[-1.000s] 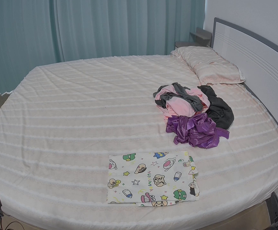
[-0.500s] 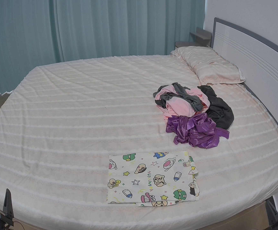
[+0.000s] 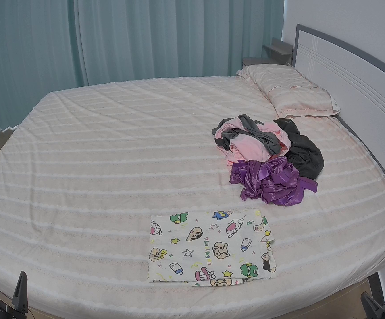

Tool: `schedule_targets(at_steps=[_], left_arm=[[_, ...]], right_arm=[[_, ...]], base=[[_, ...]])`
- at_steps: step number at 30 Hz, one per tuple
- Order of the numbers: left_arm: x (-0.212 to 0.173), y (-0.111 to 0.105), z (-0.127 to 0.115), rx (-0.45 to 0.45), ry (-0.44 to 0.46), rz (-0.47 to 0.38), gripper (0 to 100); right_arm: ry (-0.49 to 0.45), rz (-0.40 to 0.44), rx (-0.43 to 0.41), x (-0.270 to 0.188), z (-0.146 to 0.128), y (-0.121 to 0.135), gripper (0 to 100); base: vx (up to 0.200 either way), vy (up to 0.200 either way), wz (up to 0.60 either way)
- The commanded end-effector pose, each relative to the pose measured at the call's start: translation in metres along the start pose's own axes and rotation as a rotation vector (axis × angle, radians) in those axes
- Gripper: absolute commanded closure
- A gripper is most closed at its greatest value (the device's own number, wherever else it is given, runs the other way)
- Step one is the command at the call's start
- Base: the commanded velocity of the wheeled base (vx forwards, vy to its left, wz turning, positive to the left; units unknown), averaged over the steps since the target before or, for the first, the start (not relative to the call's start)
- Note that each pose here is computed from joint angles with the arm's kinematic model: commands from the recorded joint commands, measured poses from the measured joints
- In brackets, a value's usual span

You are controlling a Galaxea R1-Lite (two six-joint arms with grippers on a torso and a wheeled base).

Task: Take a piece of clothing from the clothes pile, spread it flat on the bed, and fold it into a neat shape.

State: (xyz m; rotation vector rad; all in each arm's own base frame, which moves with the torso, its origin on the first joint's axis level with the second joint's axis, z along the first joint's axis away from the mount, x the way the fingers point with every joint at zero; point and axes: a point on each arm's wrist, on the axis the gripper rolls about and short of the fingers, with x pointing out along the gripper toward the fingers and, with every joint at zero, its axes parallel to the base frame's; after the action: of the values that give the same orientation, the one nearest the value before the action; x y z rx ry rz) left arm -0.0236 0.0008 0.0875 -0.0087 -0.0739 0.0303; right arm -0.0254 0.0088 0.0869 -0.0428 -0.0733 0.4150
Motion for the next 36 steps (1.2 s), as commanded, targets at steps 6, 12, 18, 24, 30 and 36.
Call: schedule_targets(at_steps=[6, 12, 18, 24, 30, 36], left_arm=[[0.0001, 0.0002, -0.0051, -0.005, 0.006, 0.008, 0], [0.0001, 0.0005, -0.0051, -0.006, 0.006, 0.023, 0], [0.0001, 0.0019, -0.005, 0.005, 0.004, 0.084, 0], [0.0001, 0.0018, -0.005, -0.007, 0.004, 0.083, 0], [0.0001, 0.0006, -0.005, -0.008, 0.004, 0.028, 0], [0.0001, -0.0006, -0.0051, 0.008, 0.006, -0.029, 0]], right_arm=[[0.002, -0.05, -0.157, 0.0001, -0.0042, -0.0011, 0], [0.054, -0.314, -0.064, -0.0014, -0.0064, -0.0066, 0], [0.12, -0.373, 0.026, -0.0018, -0.012, -0.0079, 0], [0.078, -0.394, 0.048, -0.0015, -0.012, -0.0081, 0], [0.079, -0.392, 0.043, -0.0017, -0.0122, -0.0081, 0], [0.079, -0.392, 0.043, -0.0017, -0.0122, -0.0081, 0]], base=[[0.0, 0.0, 0.0], [0.0, 0.0, 0.0], [0.0, 0.0, 0.0], [0.0, 0.0, 0.0], [0.0, 0.0, 0.0], [0.0, 0.0, 0.0]])
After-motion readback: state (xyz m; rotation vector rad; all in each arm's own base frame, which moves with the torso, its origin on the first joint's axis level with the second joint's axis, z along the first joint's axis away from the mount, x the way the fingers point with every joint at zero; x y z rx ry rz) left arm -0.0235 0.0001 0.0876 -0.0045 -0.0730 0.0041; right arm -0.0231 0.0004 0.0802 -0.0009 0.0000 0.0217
